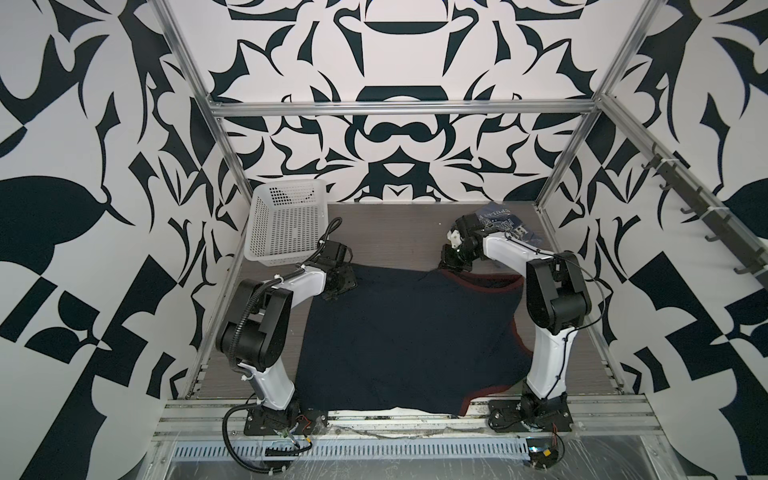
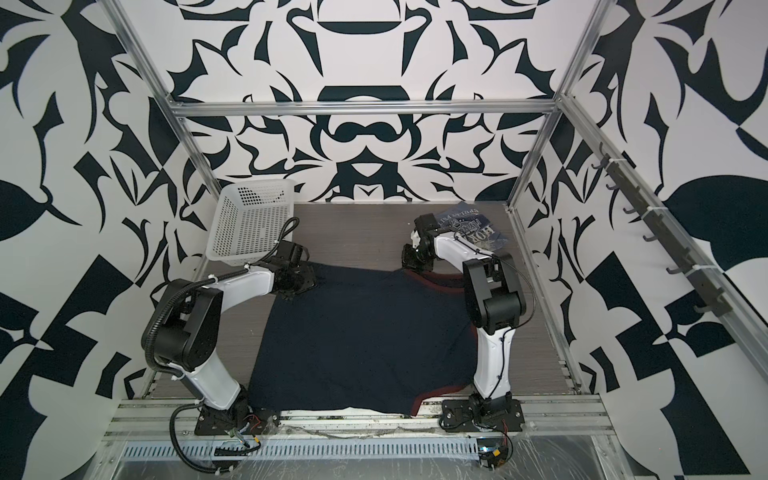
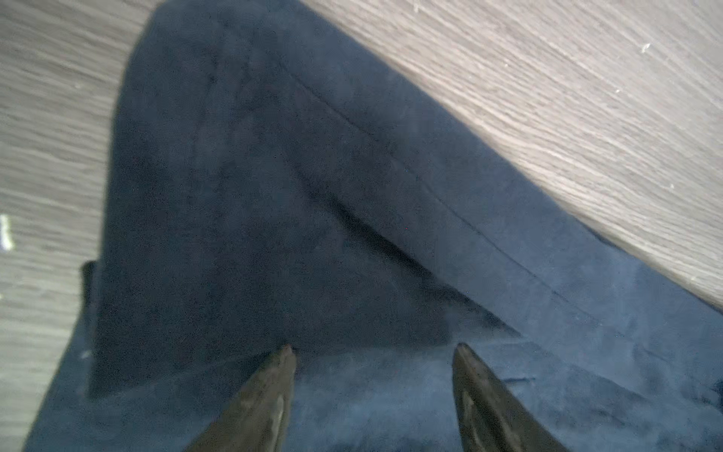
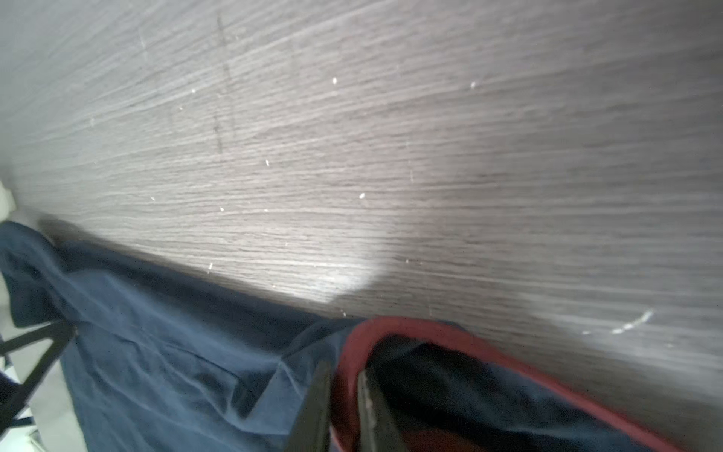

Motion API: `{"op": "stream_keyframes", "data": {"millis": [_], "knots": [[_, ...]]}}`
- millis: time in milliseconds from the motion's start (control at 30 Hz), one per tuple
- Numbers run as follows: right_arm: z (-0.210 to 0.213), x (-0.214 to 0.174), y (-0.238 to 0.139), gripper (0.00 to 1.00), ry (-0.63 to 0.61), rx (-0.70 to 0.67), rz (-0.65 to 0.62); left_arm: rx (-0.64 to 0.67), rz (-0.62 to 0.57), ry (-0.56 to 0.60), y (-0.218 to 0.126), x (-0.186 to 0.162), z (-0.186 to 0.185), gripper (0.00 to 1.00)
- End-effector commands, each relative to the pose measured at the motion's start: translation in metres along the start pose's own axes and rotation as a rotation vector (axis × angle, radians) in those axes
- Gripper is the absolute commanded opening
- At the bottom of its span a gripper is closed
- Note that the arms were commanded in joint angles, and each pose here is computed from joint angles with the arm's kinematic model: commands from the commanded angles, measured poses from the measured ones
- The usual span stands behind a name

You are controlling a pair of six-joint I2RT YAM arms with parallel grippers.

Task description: Fold and stack the tank tops

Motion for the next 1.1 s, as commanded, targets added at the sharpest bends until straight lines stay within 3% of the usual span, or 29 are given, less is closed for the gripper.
{"op": "stream_keyframes", "data": {"millis": [0, 200, 467, 600, 633, 700, 833, 933, 1067], "knots": [[0.001, 0.016, -0.028, 0.02, 0.005, 0.033, -0.107, 0.042, 0.022, -0.003, 0.004, -0.008, 0.011, 0.67], [-0.019, 0.043, -0.035, 0.00, 0.037, 0.035, -0.172, 0.060, 0.010, -0.004, 0.004, -0.014, 0.022, 0.68], [-0.039, 0.066, -0.011, 0.00, 0.055, -0.051, -0.147, 0.063, 0.003, -0.034, 0.003, -0.018, 0.033, 0.69], [-0.043, 0.067, -0.004, 0.00, 0.055, -0.078, -0.126, 0.030, -0.005, -0.022, -0.006, -0.008, 0.020, 0.69], [-0.043, 0.068, -0.004, 0.04, 0.053, -0.077, -0.127, 0.019, -0.011, -0.015, -0.009, -0.005, 0.015, 0.69], [-0.042, 0.069, -0.007, 0.23, 0.043, -0.079, -0.115, -0.016, -0.018, -0.003, -0.017, 0.002, 0.003, 0.69], [-0.034, 0.068, -0.035, 0.51, -0.003, -0.120, -0.113, -0.067, -0.035, 0.030, -0.032, 0.011, -0.023, 0.69], [-0.030, 0.058, -0.061, 0.62, -0.012, -0.152, -0.097, -0.125, -0.011, 0.067, -0.037, 0.009, -0.045, 0.68], [-0.035, 0.033, -0.083, 0.64, 0.009, -0.180, -0.099, -0.149, 0.027, 0.092, -0.027, 0.005, -0.063, 0.67]]}}
Point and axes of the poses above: each gripper's point midway between its finger pads, its own y axis out along the fingers, its own z axis along the line the jaws close on, x = y × z, the point moved 10 cm from there along -y, back along the fingers, and after that the axes turned 15 degrees about -y, right-handed, at the moved point
